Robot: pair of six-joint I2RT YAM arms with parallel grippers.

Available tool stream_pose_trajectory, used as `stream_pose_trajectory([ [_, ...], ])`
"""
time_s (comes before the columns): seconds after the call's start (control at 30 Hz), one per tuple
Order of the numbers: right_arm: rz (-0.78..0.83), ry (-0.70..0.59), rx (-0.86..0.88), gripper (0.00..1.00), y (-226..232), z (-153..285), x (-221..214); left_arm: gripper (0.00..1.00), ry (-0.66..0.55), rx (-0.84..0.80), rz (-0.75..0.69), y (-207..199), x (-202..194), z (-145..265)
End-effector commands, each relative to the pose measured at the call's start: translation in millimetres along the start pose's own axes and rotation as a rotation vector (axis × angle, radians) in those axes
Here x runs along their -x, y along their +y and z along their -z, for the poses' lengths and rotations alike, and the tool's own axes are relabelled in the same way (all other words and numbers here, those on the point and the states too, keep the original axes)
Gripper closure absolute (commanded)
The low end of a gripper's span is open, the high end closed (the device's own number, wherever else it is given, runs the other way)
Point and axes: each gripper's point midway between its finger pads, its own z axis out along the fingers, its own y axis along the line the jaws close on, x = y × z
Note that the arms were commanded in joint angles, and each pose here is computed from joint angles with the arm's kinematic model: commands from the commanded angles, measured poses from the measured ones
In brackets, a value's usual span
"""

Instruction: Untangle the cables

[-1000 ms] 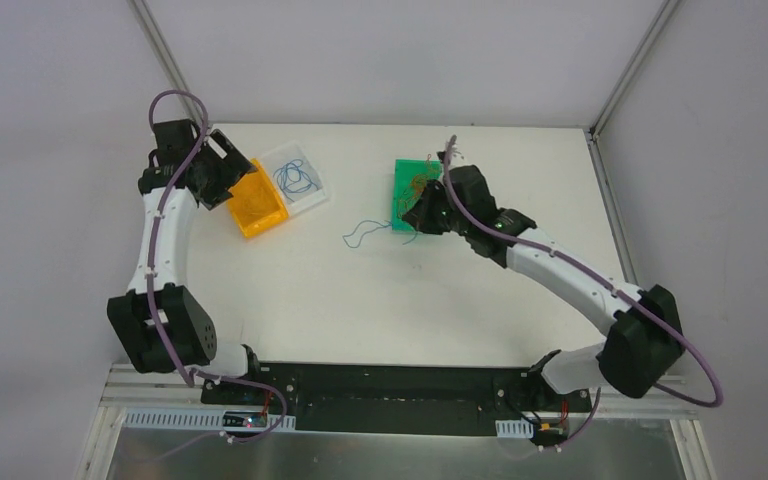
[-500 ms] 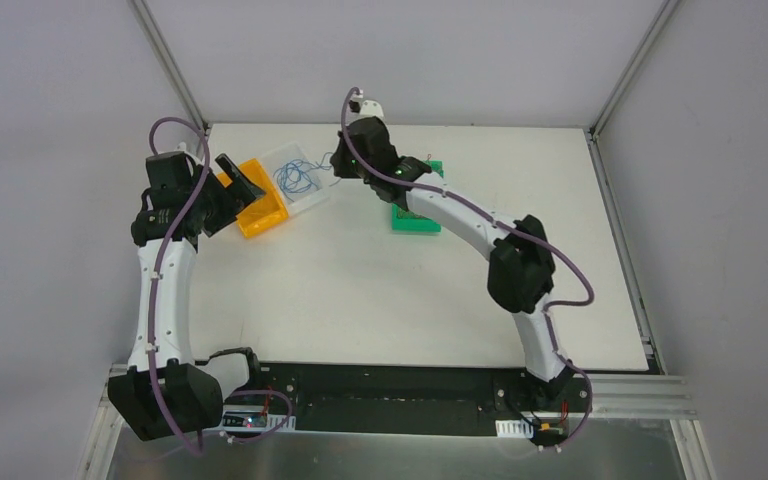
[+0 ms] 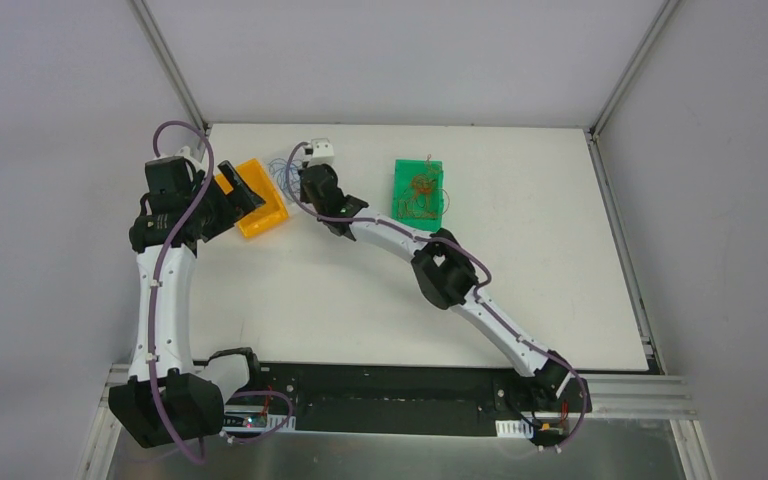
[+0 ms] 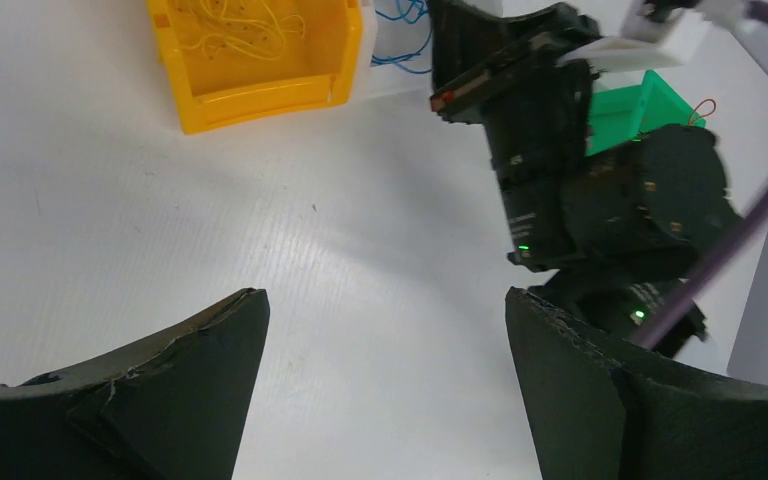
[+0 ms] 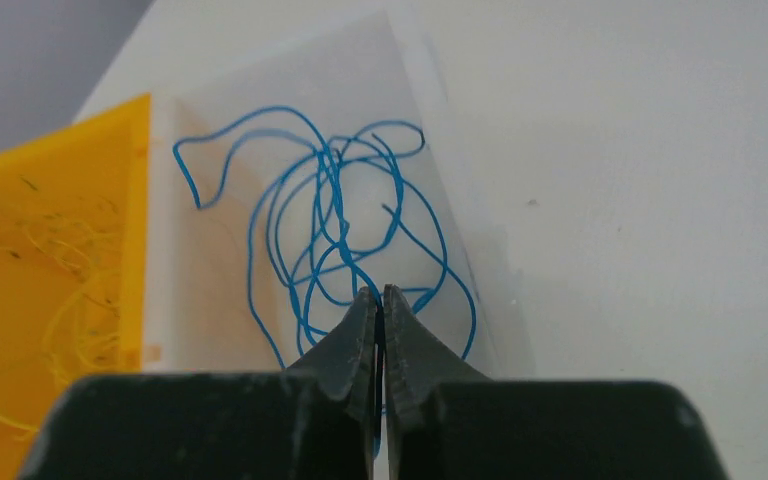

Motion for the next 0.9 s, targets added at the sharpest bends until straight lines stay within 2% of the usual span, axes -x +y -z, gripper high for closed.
stream_pose_trajectory([
  [0.0,-0.072,-0.120,0.011,0.89,9,-6,25,0.10,0.008,-0.003,-0.035,0,-1,1],
  [0.1,-0.102,-0.113,0.024,0.60,11,-1,25,0.10,0.015,-0.007,-0.034,-1,-2,-1],
  [0.23,-0.124,-0.132,0.057,0.55,22,11,54,0.10,0.024,-0.007,-0.034,0,-4,-2],
  [0.5,-0.138,-0.116,0.137,0.30,35,76,123,0.08,0.061,-0.056,-0.028,-7,-12,-3],
  [0.63,-0.119,-0.055,0.147,0.13,22,126,136,0.02,0.091,-0.085,-0.009,-12,-20,-6],
  [0.73,-0.100,-0.016,0.142,0.02,4,165,140,0.01,0.089,-0.107,-0.007,-19,-23,-6],
  [0.87,-0.127,0.013,0.138,0.01,-27,208,144,0.01,0.085,-0.124,-0.032,-32,-28,-4],
])
